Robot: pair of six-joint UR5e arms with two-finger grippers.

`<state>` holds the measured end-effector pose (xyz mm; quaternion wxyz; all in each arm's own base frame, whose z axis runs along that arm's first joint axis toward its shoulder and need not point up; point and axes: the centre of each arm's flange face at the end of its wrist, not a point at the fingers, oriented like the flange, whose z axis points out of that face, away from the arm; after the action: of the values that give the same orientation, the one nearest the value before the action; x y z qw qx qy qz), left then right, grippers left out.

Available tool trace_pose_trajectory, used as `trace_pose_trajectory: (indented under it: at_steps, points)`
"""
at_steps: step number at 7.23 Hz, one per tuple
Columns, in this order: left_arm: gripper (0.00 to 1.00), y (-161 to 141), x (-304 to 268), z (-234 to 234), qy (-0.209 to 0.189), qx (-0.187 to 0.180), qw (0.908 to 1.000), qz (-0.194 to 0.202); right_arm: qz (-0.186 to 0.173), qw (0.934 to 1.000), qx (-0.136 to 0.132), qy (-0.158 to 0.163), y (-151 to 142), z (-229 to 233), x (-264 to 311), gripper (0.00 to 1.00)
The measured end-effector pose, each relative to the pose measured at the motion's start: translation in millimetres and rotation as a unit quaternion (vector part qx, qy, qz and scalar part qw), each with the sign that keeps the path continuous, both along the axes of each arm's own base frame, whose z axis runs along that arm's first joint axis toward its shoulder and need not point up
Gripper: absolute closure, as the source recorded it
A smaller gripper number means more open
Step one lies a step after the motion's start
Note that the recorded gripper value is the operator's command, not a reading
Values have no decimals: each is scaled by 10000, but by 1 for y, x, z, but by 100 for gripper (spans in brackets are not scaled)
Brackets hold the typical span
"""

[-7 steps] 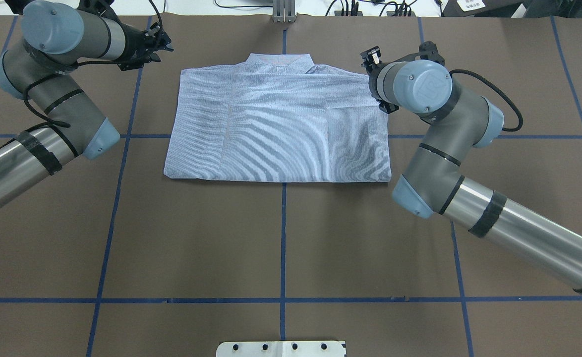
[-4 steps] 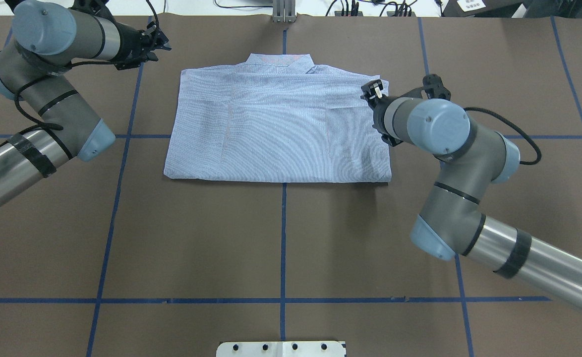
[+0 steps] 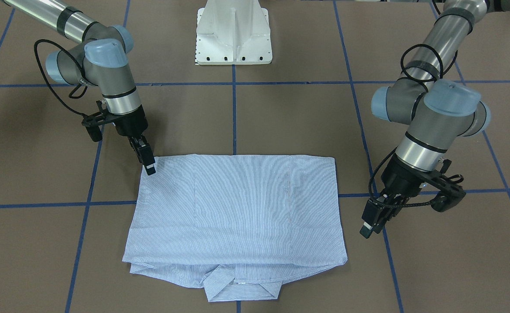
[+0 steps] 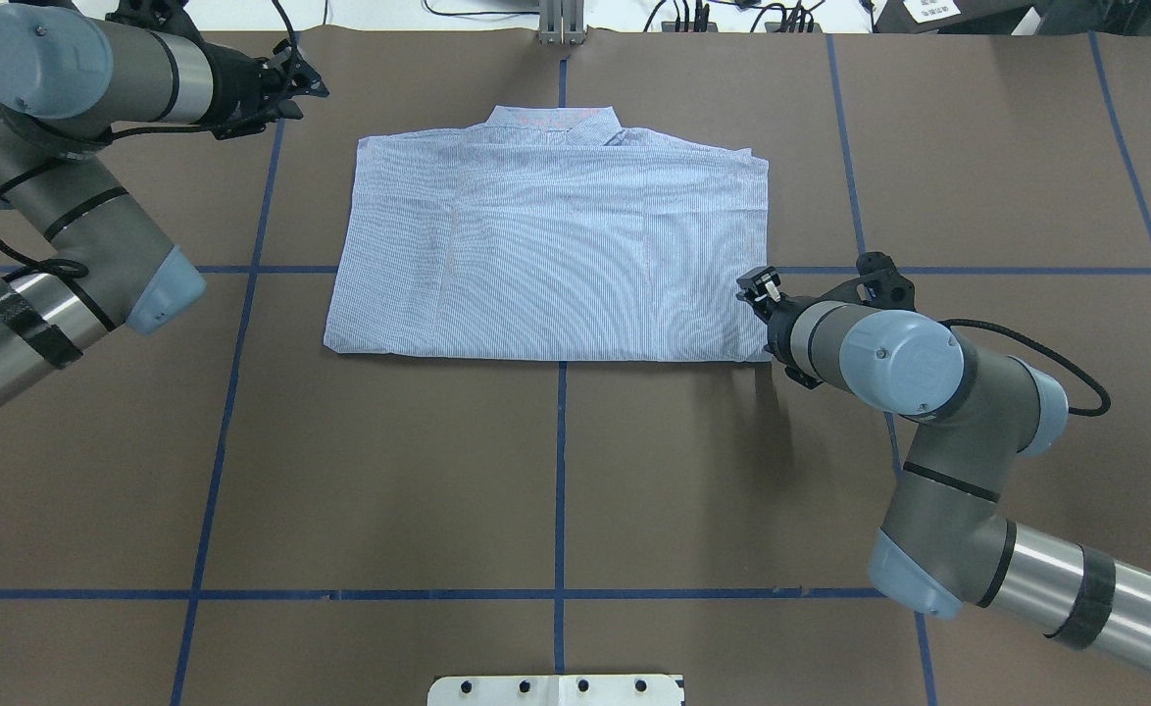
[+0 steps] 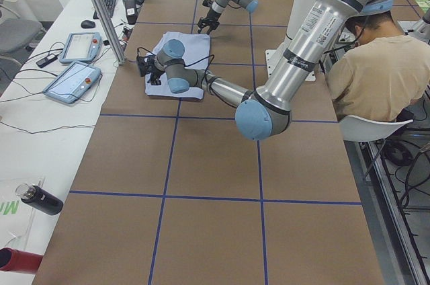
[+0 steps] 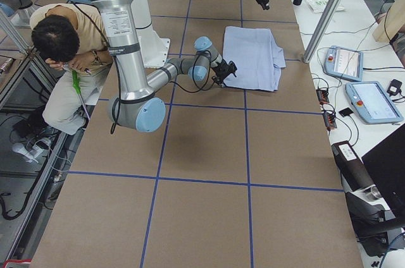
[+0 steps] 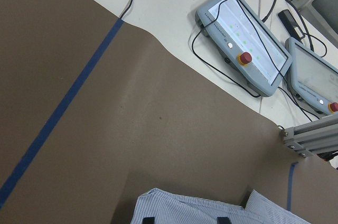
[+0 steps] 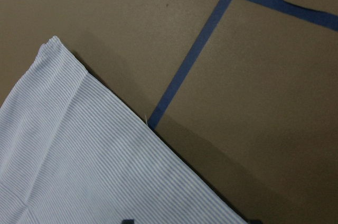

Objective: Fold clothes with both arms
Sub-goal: 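Move the right gripper down to the folded edge nearest it, then grasp the folded shirt's near corner with the right gripper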

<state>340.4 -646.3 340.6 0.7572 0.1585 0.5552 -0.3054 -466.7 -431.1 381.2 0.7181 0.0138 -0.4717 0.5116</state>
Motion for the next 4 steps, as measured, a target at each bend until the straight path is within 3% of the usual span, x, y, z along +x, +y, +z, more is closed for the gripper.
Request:
trace_pose_trajectory:
  at_steps: [4]
  points:
    - [50, 1, 3, 2, -1, -25, 10000, -2, -135, 9999, -16, 8, 20, 5, -3, 24]
